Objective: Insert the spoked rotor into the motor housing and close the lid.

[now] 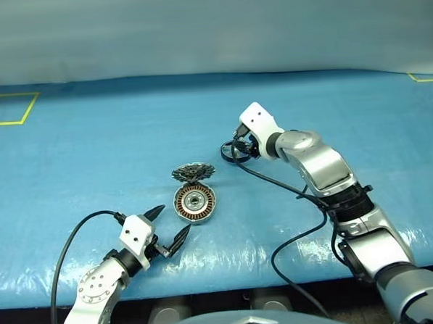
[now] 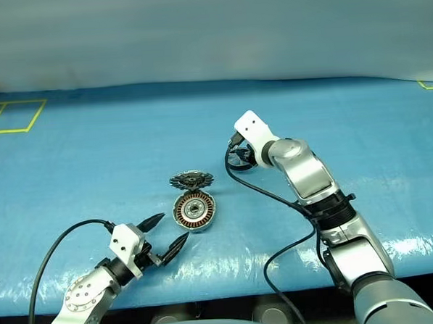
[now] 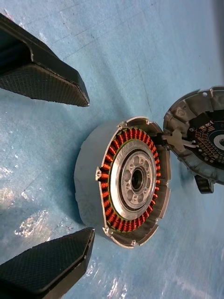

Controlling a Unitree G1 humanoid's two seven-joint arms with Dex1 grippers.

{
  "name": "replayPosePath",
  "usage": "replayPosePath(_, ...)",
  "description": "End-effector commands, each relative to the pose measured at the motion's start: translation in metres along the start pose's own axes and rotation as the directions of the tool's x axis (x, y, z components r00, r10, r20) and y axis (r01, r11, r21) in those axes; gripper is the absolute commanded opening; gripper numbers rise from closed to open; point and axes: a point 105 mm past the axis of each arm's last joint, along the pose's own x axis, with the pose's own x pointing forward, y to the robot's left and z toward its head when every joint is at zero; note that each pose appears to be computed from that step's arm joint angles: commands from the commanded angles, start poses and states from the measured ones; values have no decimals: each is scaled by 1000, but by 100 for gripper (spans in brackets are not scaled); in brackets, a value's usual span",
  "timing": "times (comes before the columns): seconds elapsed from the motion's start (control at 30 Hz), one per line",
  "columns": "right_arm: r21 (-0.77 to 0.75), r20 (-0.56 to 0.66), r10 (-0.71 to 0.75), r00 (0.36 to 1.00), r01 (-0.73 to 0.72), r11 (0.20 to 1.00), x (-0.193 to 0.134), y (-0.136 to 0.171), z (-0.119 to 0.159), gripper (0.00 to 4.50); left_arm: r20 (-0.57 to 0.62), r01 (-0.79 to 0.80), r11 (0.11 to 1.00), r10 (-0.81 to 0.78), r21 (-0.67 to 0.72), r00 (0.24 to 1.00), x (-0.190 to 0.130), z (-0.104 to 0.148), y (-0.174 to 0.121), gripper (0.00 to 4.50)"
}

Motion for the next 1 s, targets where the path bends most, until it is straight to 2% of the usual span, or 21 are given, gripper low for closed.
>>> replayPosePath(0.03,33,22,-26,999,25,999,-5,-5,5,258,32,-8,1000,8,13,999,-1,7,0,450)
replayPosePath(0.37,114,-5,-28,1000,29,993,2,1,-7,258,34,2,1000,-2,11,999,1,7,-2,450)
replayPosePath(1.0,146,-65,5,998,4,989,10,12,-35,258,34,-3,1000,2,14,999,1,9,0,450)
